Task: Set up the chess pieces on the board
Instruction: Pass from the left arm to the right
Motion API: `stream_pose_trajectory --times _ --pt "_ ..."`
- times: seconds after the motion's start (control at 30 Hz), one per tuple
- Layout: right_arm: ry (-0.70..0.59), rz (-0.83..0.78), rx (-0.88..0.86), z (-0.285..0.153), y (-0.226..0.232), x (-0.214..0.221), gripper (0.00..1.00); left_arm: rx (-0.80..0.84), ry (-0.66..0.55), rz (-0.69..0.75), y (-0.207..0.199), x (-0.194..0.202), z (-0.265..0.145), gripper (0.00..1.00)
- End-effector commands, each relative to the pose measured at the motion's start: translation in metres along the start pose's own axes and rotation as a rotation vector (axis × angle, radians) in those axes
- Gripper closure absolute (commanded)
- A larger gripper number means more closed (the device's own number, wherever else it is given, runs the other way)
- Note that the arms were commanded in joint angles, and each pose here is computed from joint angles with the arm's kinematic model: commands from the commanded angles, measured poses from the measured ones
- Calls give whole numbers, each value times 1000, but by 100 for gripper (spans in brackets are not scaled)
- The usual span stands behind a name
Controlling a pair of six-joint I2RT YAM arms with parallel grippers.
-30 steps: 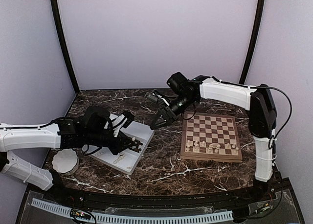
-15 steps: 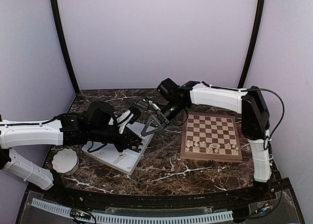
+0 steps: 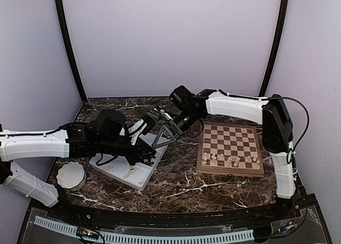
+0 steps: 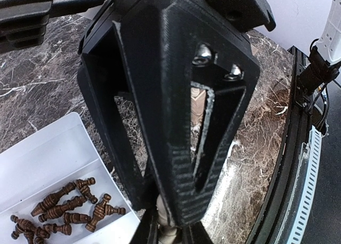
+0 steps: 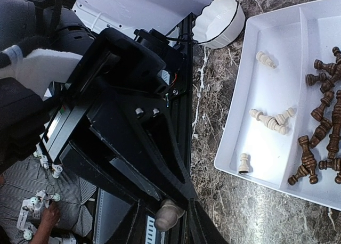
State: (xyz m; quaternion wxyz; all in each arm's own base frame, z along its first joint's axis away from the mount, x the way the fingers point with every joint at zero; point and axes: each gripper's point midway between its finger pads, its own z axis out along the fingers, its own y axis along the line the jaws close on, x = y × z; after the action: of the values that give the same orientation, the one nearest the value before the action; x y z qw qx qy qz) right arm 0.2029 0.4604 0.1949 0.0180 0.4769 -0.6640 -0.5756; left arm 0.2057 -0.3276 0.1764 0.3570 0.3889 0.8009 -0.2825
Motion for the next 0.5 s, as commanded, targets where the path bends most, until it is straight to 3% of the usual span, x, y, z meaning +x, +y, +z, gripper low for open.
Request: stream_pose_trajectory --times 0.0,0.1,0.33,0.47 --pt "5 -13 -17 9 -1 -1 72 -5 -37 25 -3 -15 -5 94" --pt "13 -15 -4 11 -3 1 76 -17 -40 26 -1 -16 -4 94" --pt "24 -31 17 11 -3 5 95 -71 -46 17 9 -16 -3 92" --pt "28 -62 67 5 -5 3 98 -115 -45 9 17 -13 -3 73"
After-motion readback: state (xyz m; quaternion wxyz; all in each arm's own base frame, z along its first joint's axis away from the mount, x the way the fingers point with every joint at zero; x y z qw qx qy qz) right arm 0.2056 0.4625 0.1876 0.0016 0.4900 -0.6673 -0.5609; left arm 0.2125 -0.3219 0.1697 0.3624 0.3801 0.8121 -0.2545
